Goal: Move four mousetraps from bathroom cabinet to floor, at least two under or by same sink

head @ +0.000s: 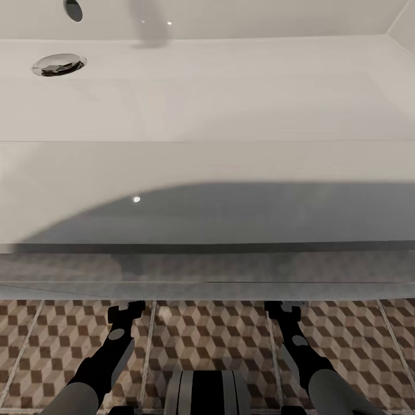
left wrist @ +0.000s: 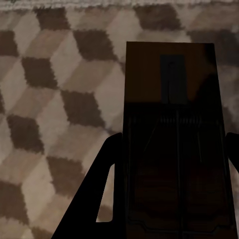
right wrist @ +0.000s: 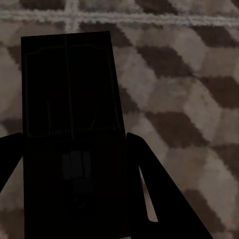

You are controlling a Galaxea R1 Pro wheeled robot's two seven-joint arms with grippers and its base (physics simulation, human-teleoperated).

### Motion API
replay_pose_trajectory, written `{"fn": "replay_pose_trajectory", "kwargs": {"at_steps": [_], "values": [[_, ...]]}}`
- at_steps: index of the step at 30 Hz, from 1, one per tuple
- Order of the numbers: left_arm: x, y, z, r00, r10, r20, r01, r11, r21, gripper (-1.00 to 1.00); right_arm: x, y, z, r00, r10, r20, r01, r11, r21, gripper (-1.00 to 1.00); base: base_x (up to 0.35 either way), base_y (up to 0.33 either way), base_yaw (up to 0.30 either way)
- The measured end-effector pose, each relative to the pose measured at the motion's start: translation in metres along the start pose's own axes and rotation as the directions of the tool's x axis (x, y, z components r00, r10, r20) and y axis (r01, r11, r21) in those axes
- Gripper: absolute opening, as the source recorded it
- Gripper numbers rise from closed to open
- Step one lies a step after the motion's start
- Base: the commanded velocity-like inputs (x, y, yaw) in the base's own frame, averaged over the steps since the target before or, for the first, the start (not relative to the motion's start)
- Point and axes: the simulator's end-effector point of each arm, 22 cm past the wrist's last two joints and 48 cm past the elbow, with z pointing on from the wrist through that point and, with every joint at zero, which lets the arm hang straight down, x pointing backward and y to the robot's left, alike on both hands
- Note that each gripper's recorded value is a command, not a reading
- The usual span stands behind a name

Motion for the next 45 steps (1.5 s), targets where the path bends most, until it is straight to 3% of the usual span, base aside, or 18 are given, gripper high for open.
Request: {"fn": "replay_pose_trajectory", "kwargs": {"at_steps": [45], "values": [[-0.006,-0.0023,0.0,1.0,-0.005,0.013,0.005,1.0,0.007,-1.0,0.0001,0.0,0.0,1.0,0.0,0.0,0.0,1.0,0.0,-1.0,0.0,0.0,0.0]]}}
